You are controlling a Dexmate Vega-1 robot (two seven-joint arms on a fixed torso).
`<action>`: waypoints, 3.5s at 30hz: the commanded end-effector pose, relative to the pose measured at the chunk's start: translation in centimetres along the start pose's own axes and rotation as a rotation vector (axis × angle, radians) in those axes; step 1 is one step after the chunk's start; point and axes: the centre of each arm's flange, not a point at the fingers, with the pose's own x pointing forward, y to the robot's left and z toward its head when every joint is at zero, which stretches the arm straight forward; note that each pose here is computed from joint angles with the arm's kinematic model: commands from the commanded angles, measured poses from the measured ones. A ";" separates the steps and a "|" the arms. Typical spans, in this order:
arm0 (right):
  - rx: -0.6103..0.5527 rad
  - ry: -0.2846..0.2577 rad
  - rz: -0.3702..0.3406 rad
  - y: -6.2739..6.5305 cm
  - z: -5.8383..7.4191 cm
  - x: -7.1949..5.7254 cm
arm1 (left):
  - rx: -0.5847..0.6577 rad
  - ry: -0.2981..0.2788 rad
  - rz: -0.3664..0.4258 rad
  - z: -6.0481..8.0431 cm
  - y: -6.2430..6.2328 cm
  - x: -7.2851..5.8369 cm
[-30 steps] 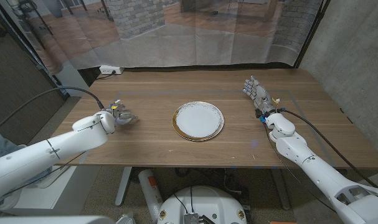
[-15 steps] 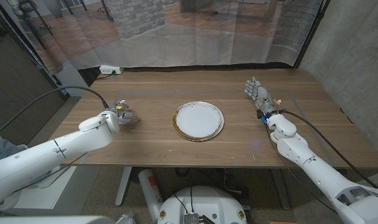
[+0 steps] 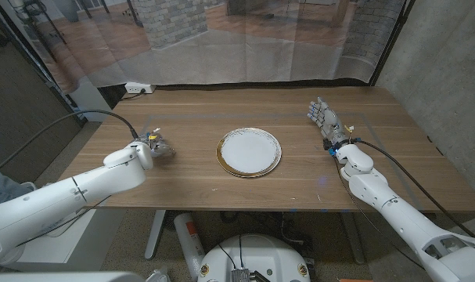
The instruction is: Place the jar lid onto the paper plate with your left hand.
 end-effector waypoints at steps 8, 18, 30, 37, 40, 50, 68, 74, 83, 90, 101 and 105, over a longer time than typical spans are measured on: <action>-0.001 0.026 0.005 0.3 -0.8 0.2 | -0.002 0.012 -0.020 0.2 -1.1 0.6; -0.008 0.024 0.002 -0.1 -0.5 0.5 | -0.004 0.005 0.022 1.2 -1.1 1.1; -0.006 0.025 0.005 0.0 -0.5 0.6 | -0.040 0.017 0.111 1.4 -1.3 1.0; -0.007 0.026 0.008 0.2 -0.6 0.5 | -0.043 0.024 0.143 1.3 -1.3 0.9; -0.009 0.027 0.009 0.2 -0.6 0.4 | -0.039 0.023 0.150 1.3 -1.3 0.8; -0.011 0.027 0.015 0.4 -0.5 0.5 | -0.054 0.045 0.205 1.1 -1.2 0.3; -0.012 0.020 0.013 0.2 -0.2 0.4 | -0.094 0.040 0.241 1.7 -0.6 0.2; -0.013 0.018 0.010 -0.1 -0.1 0.2 | -0.099 0.033 0.238 1.9 -0.6 0.2; -0.012 0.011 0.008 -0.1 0.1 0.0 | -0.114 0.021 0.247 2.0 -0.1 -0.2; -0.010 0.004 0.009 0.1 0.2 -0.2 | -0.125 0.008 0.259 2.1 0.5 -0.8; -0.010 -0.005 0.006 0.1 0.4 -0.3 | -0.131 -0.027 0.248 2.3 0.9 -0.9; -0.010 -0.008 0.004 0.1 0.5 -0.4 | -0.136 -0.042 0.257 2.6 1.3 -1.0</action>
